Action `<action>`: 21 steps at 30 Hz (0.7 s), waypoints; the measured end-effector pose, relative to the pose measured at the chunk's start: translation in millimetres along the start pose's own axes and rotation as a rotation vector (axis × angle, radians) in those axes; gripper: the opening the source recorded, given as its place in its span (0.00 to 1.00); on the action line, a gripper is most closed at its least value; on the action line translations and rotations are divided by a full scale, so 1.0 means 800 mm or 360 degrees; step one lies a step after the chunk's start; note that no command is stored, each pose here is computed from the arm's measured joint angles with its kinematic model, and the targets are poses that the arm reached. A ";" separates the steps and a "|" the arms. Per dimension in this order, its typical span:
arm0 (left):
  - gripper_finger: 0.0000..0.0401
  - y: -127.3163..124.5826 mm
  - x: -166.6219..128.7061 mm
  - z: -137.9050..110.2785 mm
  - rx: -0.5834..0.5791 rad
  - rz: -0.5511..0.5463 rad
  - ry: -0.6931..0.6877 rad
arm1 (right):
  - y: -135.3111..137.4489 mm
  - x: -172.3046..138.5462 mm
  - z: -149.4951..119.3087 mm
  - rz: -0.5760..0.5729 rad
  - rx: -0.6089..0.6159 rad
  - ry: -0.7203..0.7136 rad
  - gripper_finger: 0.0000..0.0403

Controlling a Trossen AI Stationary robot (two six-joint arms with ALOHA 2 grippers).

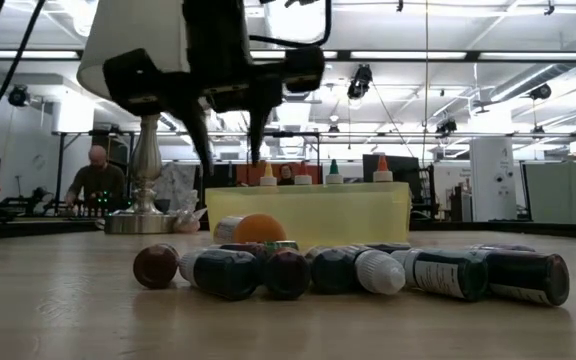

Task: Pick & Place food coloring
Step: Put the large yellow food coloring bottle into the yellow bin

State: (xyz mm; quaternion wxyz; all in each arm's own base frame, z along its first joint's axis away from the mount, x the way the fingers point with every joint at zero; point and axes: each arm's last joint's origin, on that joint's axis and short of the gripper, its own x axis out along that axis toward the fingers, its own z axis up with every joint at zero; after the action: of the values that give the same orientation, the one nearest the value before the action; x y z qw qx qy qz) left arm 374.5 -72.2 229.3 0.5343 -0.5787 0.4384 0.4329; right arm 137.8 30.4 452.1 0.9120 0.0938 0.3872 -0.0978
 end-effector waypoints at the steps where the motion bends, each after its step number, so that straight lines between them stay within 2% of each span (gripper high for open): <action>1: 0.39 -0.002 0.001 0.000 -0.0010 -0.0014 0.0003 | 0.000 -0.001 0.000 0.0000 0.0000 -0.0001 0.56; 13: 0.39 -0.020 0.009 -0.003 0.0050 -0.0222 0.0005 | -0.006 -0.009 -0.005 0.0010 -0.0001 -0.0020 0.56; 21: 0.39 -0.022 0.009 -0.001 -0.0095 -0.0253 0.0004 | -0.006 -0.010 -0.005 0.0012 -0.0033 -0.0024 0.56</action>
State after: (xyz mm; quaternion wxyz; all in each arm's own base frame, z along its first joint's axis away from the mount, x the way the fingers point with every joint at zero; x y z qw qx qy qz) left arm 393.6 -72.5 226.4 0.5489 -0.6280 0.3787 0.4012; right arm 128.0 27.6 454.6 0.9162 0.0850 0.3809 -0.0911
